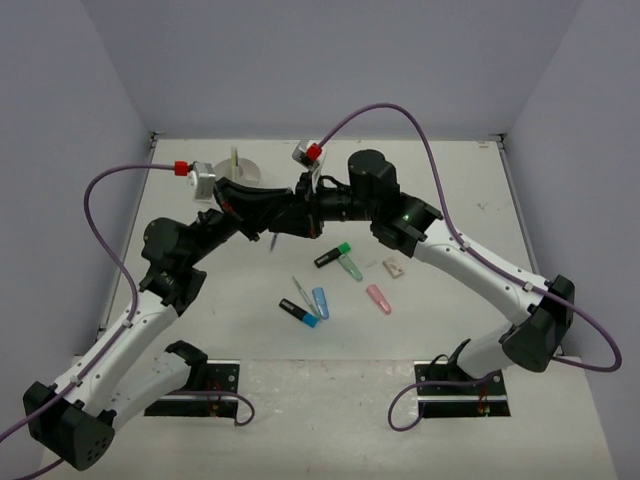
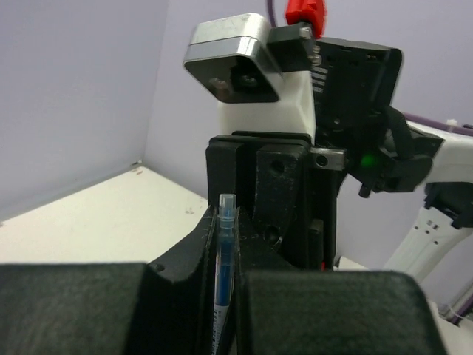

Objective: Sort the stationery into containers
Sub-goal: Close the pen cap on the pen.

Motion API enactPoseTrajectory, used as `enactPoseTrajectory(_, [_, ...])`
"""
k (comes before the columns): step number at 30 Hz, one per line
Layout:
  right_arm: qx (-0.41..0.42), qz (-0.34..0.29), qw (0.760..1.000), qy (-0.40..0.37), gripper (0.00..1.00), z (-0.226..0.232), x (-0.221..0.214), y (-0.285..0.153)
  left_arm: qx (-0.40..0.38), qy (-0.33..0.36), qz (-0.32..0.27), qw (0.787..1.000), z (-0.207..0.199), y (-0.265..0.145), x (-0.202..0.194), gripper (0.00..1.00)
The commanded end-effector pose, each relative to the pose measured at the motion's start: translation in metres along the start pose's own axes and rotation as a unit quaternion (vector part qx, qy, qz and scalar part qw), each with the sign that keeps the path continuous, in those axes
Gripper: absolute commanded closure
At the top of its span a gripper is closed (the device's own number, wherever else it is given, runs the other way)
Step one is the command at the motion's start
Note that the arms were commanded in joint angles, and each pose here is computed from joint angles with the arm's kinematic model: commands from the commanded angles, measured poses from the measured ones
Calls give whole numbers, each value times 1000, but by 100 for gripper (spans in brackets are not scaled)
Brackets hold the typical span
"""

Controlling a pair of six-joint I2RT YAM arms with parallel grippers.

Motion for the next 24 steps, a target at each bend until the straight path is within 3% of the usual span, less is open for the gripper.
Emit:
enactPoseTrajectory(1, [-49, -147, 982, -103, 100, -10, 57, -26, 100, -31, 128, 986, 21, -13, -43, 100])
enactPoseTrajectory(7, [-70, -105, 987, -100, 100, -26, 13, -27, 133, 24, 96, 986, 26, -2, -5, 100])
enactPoseTrajectory(18, [-85, -87, 987, -106, 100, -35, 2, -40, 190, 44, 96, 976, 42, -9, -2, 100])
enactPoseTrajectory(20, [-79, -84, 988, -101, 87, -35, 1, -37, 203, 40, 92, 974, 48, -5, -3, 100])
enactPoseTrajectory(22, [-92, -82, 988, -96, 47, -41, 0, -36, 229, 42, 75, 970, 56, -4, 4, 100])
enactPoseTrajectory(24, [-107, -75, 987, -91, 18, -47, -4, -36, 293, 53, 49, 953, 75, -8, 15, 100])
Point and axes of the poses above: each gripper's point midway between its finger pads, its own y axis out along the fingers, its own z axis along the line the jaws close on, x = y × z, the point moved 3 cm from there along -y, back along the fingers, and after that the axes turned 2 degrees about -y, right-handed, at the moved point
